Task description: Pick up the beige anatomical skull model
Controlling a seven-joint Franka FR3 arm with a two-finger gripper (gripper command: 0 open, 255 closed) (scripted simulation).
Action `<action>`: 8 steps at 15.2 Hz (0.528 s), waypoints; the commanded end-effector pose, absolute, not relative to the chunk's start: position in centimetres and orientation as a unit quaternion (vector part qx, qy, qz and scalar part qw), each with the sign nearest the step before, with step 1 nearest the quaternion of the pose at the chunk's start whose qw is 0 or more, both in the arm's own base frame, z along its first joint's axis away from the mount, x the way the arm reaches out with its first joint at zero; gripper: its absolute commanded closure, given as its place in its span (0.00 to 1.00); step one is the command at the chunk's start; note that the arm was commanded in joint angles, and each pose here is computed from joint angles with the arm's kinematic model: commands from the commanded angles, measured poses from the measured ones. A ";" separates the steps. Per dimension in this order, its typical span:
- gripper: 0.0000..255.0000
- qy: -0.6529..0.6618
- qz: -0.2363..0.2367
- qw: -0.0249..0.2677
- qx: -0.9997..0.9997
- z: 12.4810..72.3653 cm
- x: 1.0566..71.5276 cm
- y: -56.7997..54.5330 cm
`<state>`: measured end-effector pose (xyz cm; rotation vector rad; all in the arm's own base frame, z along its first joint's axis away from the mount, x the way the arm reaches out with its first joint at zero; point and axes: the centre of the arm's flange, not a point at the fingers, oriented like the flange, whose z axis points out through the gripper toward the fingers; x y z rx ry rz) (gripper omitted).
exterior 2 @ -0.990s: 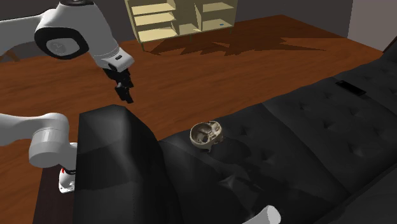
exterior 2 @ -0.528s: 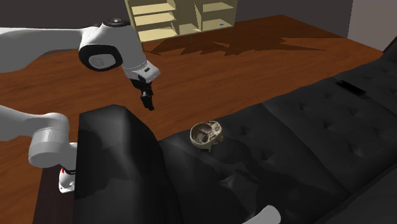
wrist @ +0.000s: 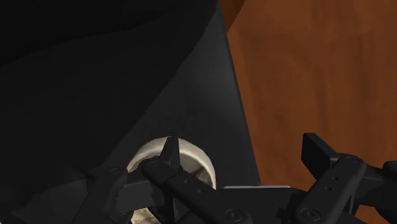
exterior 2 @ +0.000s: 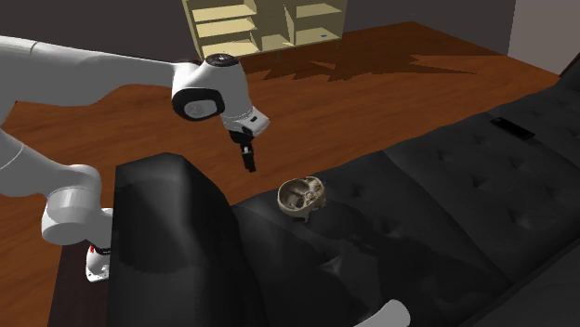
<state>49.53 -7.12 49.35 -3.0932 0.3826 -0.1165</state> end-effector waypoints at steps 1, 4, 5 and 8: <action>0.00 0.124 -0.036 0.007 -0.992 48.1 51.9 -7.7; 0.00 0.126 -0.034 0.001 -0.991 45.8 55.0 -8.6; 0.00 0.127 -0.033 -0.001 -0.991 45.0 56.0 -8.9; 0.00 0.129 -0.031 -0.007 -0.991 42.7 59.1 -9.9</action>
